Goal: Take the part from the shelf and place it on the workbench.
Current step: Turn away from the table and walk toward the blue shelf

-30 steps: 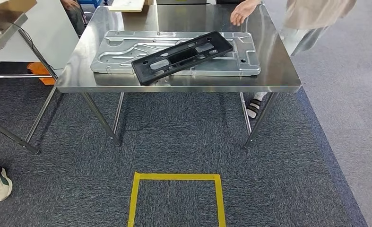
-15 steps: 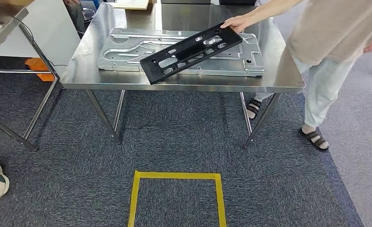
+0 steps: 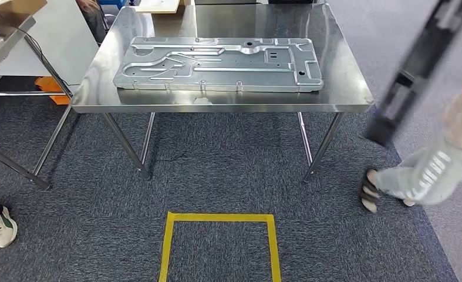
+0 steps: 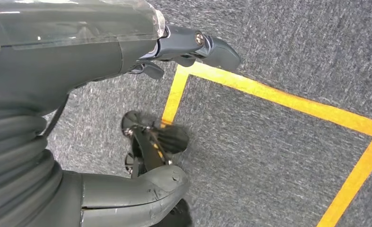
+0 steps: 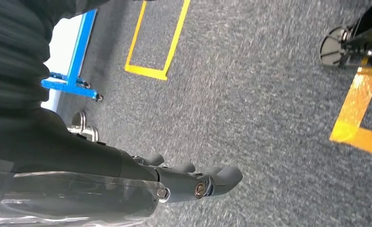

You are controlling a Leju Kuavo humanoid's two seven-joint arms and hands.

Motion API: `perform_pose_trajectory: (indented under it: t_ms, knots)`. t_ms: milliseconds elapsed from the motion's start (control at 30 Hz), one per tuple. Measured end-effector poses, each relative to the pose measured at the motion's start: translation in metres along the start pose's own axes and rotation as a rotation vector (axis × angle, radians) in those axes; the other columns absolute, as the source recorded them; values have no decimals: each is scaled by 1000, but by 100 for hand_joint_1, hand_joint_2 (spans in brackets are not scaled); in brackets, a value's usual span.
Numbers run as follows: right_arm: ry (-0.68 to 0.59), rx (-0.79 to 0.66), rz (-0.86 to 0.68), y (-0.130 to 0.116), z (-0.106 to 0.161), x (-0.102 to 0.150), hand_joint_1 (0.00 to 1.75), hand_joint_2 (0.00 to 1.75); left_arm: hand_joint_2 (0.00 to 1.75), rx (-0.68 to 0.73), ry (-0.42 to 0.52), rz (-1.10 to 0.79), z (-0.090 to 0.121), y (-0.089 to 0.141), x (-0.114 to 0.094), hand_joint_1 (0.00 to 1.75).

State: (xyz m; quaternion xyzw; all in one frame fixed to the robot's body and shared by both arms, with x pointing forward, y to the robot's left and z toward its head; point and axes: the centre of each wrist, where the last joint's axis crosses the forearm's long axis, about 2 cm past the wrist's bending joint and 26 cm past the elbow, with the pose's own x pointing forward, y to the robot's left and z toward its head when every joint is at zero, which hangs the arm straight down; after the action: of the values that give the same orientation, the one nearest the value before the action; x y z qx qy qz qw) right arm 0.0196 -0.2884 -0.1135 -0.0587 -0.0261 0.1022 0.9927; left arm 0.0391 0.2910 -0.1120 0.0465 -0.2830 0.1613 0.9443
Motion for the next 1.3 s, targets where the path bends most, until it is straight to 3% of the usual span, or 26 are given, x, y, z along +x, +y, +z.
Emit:
perform_pose_trajectory:
  t_ms: [733,867,1067,1300]
  knots:
    - [0,0,0,0,0,0,0,175,175,0,-3,3,-1,-1,1,0]
    - [0,0,0,0,0,0,0,0,0,-1,-3,3,0,-1,1,0]
    - [58,34,5,0,0,1,0,0,0,-123,-148,30,0,-3,1,0]
    - [66,40,6,0,0,2,0,0,0,-143,-170,22,-1,-5,2,0]
